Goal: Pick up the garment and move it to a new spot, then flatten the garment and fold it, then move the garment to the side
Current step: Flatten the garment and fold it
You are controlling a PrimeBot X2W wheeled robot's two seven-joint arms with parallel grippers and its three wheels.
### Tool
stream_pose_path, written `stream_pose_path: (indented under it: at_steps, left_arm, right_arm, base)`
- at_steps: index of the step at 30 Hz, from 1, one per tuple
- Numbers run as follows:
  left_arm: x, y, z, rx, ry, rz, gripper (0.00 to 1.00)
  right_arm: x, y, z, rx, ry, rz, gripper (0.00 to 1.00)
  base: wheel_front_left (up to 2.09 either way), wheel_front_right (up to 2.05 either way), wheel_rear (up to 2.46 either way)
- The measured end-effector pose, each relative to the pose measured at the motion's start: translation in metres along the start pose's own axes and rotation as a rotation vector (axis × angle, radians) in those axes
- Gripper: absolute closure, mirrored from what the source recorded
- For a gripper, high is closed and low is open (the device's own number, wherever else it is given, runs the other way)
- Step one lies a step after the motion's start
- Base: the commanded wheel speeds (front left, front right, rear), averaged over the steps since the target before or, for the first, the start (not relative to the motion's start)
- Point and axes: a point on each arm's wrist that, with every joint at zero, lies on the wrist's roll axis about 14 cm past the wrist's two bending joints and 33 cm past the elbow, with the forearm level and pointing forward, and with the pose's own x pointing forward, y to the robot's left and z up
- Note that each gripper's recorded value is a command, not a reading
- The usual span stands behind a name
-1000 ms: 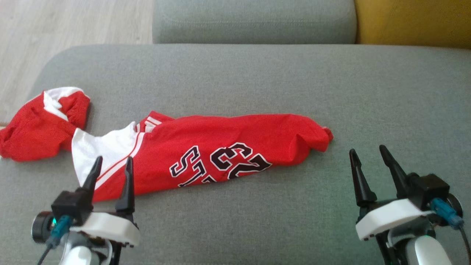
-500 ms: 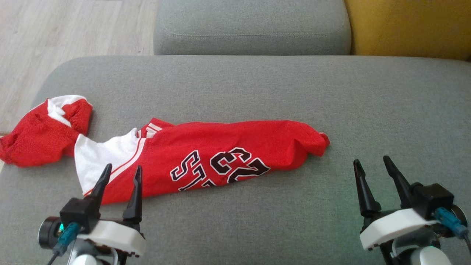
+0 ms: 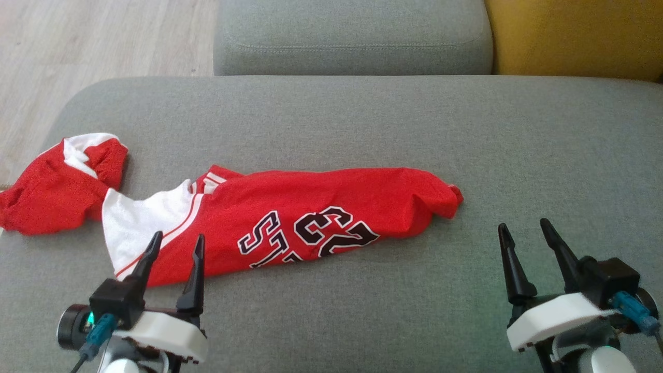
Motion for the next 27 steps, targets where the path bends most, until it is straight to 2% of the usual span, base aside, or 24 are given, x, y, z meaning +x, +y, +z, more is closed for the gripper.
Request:
stream_pose_path:
  at_steps: [19, 27]
  left_arm:
    - [0.0, 0.002, -0.005, 0.006, 0.017, 0.008, 0.0]
    - [0.007, 0.003, -0.008, 0.004, 0.03, 0.009, 0.0]
  right_arm:
    - [0.005, 0.002, -0.008, 0.006, 0.026, 0.008, 0.0]
    - [0.014, 0.005, -0.036, 0.039, 0.112, 0.023, 0.0]
  base:
    - [0.0, 0.0, 0.0]
    - [0.0, 0.0, 0.0]
